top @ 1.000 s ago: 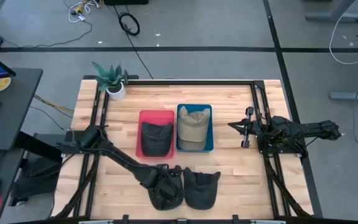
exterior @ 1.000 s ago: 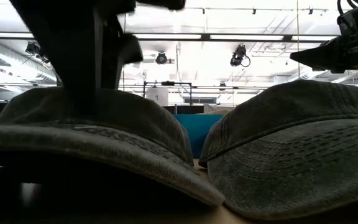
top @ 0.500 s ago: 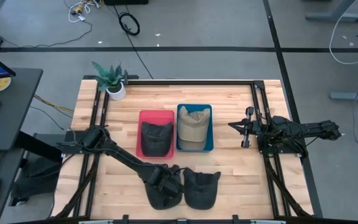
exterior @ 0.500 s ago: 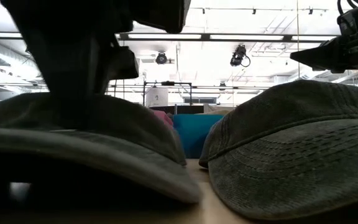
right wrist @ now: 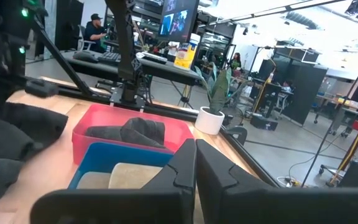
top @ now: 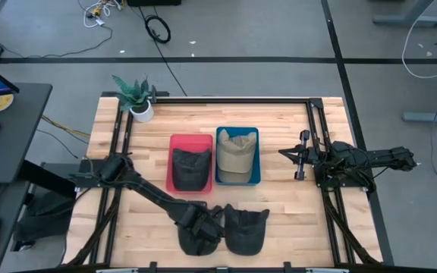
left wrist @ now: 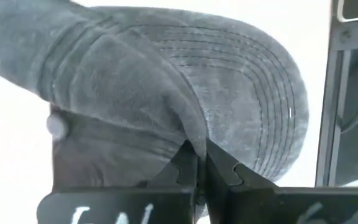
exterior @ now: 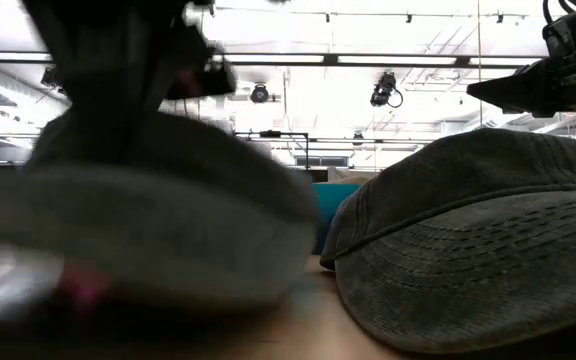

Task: Pick & Place hat
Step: Put the left black cap into the red bin

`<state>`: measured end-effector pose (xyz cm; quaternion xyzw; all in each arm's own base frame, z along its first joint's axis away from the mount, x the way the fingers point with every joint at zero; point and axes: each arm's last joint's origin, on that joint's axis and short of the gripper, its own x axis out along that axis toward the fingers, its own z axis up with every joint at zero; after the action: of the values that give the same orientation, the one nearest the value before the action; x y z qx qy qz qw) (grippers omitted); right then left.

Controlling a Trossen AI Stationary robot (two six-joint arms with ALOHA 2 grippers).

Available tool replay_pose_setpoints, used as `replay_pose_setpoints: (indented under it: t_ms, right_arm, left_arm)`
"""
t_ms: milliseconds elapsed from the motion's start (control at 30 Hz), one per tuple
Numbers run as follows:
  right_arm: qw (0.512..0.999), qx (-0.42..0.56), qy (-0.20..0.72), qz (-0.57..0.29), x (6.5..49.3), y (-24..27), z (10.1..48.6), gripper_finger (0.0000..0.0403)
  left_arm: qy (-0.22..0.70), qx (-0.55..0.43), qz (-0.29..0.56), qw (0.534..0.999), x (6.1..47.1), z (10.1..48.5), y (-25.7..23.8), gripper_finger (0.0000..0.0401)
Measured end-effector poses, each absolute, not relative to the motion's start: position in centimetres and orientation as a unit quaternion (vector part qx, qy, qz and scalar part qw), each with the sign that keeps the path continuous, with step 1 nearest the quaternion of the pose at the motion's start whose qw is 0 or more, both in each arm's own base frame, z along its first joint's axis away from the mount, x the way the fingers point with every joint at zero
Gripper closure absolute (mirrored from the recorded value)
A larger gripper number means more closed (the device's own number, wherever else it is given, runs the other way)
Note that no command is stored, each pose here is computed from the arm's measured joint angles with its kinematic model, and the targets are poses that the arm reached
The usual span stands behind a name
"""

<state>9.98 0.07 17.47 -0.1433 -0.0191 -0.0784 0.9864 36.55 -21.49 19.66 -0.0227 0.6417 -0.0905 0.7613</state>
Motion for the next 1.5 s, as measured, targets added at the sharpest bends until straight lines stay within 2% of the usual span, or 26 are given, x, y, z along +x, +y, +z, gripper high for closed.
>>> replay_pose_setpoints:
  t_ms: [233,433,600,733,1333,1500]
  right_arm:
    - [0.986,-0.143,-0.019,-0.078,10.0,0.1,17.5,0.0389]
    - [0.986,-0.143,-0.019,-0.079,10.0,0.1,17.5,0.0389]
    - [0.986,-0.143,-0.019,-0.078,10.0,0.1,17.5,0.0389]
    - [0.986,-0.143,-0.019,-0.078,10.0,0.1,17.5,0.0389]
    - [0.986,-0.143,-0.019,-0.078,10.0,0.1,17.5,0.0389]
    - [0.986,-0.143,-0.019,-0.079,10.0,0.1,17.5,0.0389]
  left_arm:
    - [0.612,0.068,-0.059,0.786,36.0,23.2,-22.8,0.0394]
    - [0.561,0.194,0.04,0.804,34.3,26.9,-23.8,0.0396]
    - [0.524,0.272,0.113,0.799,32.6,28.7,-24.2,0.0396]
    - [0.529,0.291,0.159,0.781,31.9,28.7,-23.4,0.0395]
    - [0.555,0.315,0.196,0.745,34.5,27.8,-18.8,0.0396]
    - [0.584,0.324,0.216,0.712,33.6,26.0,-16.8,0.0396]
